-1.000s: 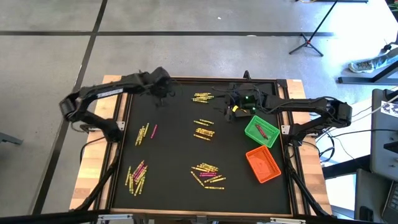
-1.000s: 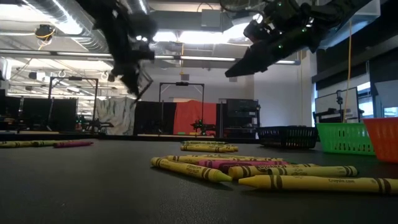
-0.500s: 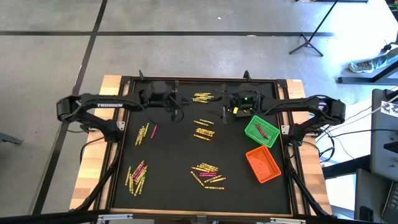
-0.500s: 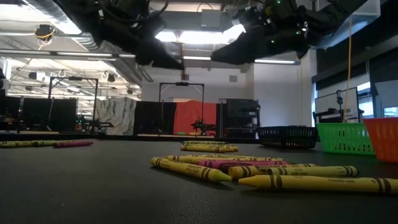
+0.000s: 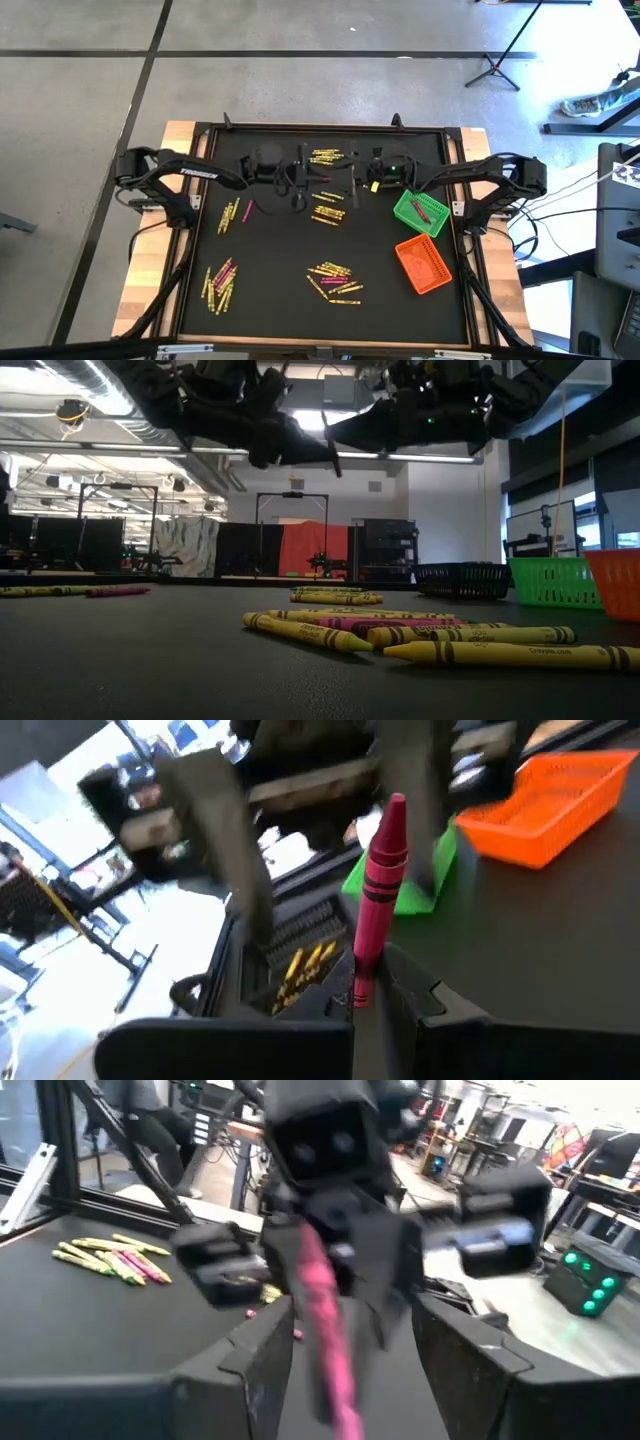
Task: Sort crayons
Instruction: Put the red crayon into the green basket
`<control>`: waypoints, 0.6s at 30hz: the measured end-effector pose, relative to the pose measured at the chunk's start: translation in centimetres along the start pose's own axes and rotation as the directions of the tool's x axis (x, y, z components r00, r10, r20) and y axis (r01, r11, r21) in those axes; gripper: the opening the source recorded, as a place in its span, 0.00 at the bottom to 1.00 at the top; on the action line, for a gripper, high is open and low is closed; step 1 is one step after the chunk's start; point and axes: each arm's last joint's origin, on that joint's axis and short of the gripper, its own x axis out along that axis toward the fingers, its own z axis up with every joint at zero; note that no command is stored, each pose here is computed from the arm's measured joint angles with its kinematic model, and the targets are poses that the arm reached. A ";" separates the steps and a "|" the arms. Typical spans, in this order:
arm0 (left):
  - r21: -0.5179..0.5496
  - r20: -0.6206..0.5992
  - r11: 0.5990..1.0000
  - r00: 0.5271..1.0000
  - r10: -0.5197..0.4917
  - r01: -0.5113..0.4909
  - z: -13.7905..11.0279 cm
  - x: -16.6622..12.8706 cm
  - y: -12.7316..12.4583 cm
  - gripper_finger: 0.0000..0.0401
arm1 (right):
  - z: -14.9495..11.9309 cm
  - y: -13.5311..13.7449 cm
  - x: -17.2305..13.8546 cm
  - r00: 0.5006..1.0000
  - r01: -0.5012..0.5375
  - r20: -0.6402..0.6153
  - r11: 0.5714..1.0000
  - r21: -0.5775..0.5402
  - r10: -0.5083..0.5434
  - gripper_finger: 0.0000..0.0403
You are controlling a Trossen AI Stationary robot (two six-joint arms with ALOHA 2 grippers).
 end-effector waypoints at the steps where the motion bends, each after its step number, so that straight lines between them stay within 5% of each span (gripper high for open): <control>1: 0.000 0.014 1.000 1.000 0.002 -0.002 0.2 0.0 -0.1 0.02 | 0.0 0.0 0.0 1.000 -0.001 -0.002 1.000 0.001 0.001 0.50; 8: 0.002 0.003 0.999 0.999 0.034 -0.034 0.4 0.1 -0.3 0.02 | 0.0 0.1 0.0 1.000 -0.012 -0.001 1.000 0.005 0.012 0.46; 18: -0.003 0.001 0.999 0.999 0.036 -0.036 0.4 0.1 -0.3 0.02 | -0.2 0.3 0.0 0.999 -0.037 -0.021 0.999 0.016 0.037 0.12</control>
